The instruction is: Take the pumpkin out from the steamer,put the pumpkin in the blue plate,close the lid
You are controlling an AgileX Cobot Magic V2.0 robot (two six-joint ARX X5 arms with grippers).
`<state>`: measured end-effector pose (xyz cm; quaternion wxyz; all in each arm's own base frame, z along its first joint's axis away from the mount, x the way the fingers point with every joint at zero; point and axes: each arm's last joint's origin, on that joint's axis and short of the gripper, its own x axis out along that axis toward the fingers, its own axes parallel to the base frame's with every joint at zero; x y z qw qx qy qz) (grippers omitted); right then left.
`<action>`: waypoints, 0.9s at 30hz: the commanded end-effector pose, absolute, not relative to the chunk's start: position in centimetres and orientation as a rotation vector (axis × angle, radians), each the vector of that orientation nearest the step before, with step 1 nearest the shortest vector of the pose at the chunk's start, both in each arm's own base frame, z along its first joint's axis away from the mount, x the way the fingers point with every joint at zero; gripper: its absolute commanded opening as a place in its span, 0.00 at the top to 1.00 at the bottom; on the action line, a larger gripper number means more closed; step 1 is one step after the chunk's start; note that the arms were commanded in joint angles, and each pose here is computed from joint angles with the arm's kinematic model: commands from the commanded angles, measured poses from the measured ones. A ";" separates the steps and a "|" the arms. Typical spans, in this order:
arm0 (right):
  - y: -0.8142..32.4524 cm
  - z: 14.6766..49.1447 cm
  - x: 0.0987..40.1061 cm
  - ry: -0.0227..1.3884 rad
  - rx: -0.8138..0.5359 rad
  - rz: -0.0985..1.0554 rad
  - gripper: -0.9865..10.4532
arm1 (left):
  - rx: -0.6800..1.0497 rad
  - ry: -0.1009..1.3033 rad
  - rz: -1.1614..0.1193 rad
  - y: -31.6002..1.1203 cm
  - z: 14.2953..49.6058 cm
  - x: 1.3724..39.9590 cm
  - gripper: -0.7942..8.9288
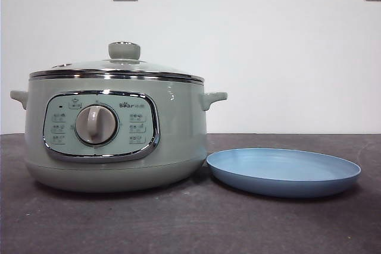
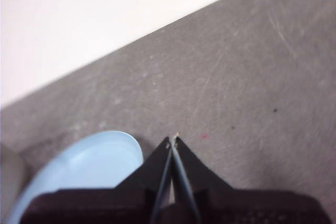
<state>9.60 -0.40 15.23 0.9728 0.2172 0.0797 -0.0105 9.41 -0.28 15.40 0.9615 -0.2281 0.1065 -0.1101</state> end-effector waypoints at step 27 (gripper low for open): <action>0.3 27.7 8.7 0.182 0.427 0.188 0.93 | -0.299 0.250 -0.305 -0.4 29.2 10.1 0.93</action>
